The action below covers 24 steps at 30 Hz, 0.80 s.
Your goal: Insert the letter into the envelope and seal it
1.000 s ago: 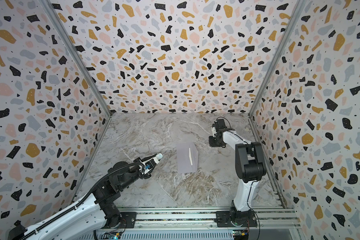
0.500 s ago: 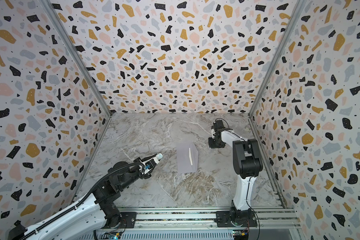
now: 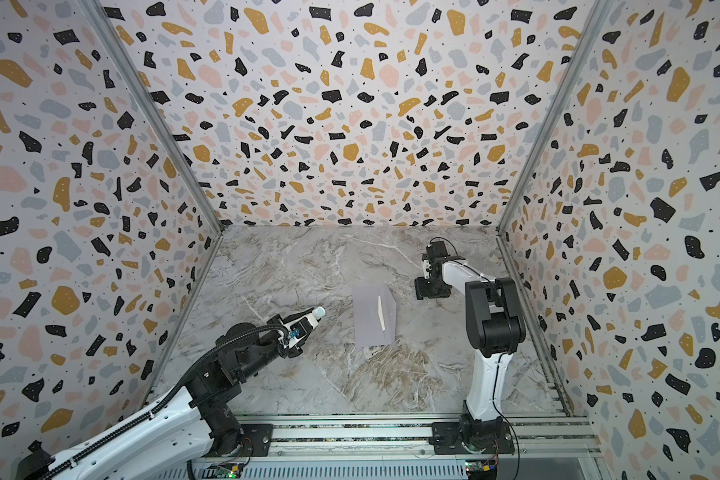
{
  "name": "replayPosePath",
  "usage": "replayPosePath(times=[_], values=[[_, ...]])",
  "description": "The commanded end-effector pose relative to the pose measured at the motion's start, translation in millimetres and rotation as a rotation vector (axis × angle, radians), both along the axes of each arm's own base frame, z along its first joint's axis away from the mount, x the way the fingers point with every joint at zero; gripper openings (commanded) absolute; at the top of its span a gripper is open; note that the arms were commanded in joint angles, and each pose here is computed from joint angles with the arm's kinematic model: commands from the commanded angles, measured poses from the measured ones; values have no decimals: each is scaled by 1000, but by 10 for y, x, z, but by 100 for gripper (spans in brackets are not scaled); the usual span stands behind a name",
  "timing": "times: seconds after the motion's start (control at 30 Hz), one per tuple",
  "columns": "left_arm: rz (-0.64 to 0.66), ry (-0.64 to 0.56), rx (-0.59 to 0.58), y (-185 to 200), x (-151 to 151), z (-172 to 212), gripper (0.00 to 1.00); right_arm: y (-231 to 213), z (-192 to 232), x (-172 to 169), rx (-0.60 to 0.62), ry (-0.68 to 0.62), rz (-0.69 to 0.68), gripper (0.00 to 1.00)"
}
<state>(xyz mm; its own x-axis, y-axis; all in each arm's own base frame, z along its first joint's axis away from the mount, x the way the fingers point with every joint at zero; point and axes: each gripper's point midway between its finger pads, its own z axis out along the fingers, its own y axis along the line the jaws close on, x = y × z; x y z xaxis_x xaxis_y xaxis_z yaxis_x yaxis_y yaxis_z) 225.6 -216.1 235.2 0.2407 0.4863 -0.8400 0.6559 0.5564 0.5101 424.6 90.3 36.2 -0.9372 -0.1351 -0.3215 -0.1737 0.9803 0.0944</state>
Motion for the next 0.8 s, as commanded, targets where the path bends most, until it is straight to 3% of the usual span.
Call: replayPosePath(times=[0.0, 0.13, 0.37, 0.57, 0.77], values=[[0, -21, -73, -20, 11, 160, 0, -2, 613, 32, 31, -124, -13, 69], [11, 4, -148, -22, 21, 270, 0, 18, 993, 0, 67, -216, -18, 73], [18, 79, -457, -45, 43, 727, 0, 171, 1701, -203, 207, -410, 22, 77], [-14, 168, -681, -56, 20, 985, 0, 527, 2371, -558, 483, -608, 158, 77], [-83, 214, -770, -118, -48, 1107, 0, 1080, 3069, -1230, 847, -766, 437, 78]])
